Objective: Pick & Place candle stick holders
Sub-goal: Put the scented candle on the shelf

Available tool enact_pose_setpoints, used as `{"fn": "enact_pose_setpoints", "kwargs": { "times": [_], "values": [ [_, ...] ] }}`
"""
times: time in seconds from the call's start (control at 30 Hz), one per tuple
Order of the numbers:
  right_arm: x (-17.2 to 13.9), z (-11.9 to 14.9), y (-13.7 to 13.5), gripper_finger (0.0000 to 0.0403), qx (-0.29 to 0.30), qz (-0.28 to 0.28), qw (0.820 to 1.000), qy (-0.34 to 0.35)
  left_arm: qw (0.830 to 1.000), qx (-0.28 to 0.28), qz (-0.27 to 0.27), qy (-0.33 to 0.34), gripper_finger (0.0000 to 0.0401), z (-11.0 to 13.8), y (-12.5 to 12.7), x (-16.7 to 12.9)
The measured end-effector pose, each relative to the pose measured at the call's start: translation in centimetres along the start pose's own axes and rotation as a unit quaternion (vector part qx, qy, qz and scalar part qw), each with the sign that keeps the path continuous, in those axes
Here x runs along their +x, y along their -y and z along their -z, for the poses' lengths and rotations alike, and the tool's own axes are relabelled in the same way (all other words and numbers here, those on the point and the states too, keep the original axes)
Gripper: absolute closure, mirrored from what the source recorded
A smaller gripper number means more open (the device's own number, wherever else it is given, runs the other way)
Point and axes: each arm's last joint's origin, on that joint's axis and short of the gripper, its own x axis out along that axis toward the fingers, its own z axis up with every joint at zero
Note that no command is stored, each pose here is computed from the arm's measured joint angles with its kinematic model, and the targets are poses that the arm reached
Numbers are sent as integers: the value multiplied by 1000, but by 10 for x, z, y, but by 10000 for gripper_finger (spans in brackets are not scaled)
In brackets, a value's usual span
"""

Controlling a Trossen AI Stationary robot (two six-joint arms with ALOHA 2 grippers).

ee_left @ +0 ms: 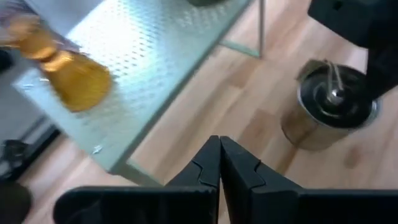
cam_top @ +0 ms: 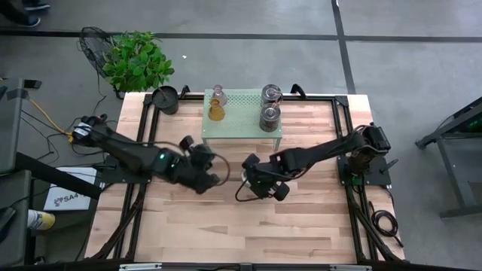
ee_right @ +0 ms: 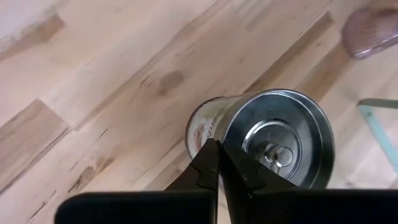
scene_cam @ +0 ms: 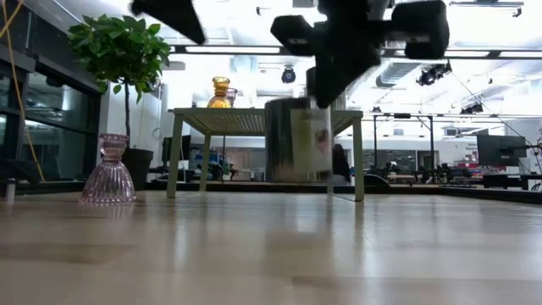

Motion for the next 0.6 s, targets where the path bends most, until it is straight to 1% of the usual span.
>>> {"fn": "enact_pose_setpoints", "kwargs": {
  "times": [0.13, 0.27, 0.4, 0.6],
  "values": [
    [-16, -7, 8, 402, 2, 12, 1000, 9, 999, -9, -33, 24, 400, 14, 4, -16],
    [-33, -13, 17, 402, 5, 23, 1000, 17, 997, -16, -52, 46, 400, 28, 10, -24],
    [-56, -15, 28, 402, 16, 29, 999, 19, 995, -23, -60, 72, 400, 44, 13, -27],
    [-98, -13, 53, 402, 40, 58, 997, 39, 995, -35, -58, 77, 400, 70, 15, -25]
  ]
}}
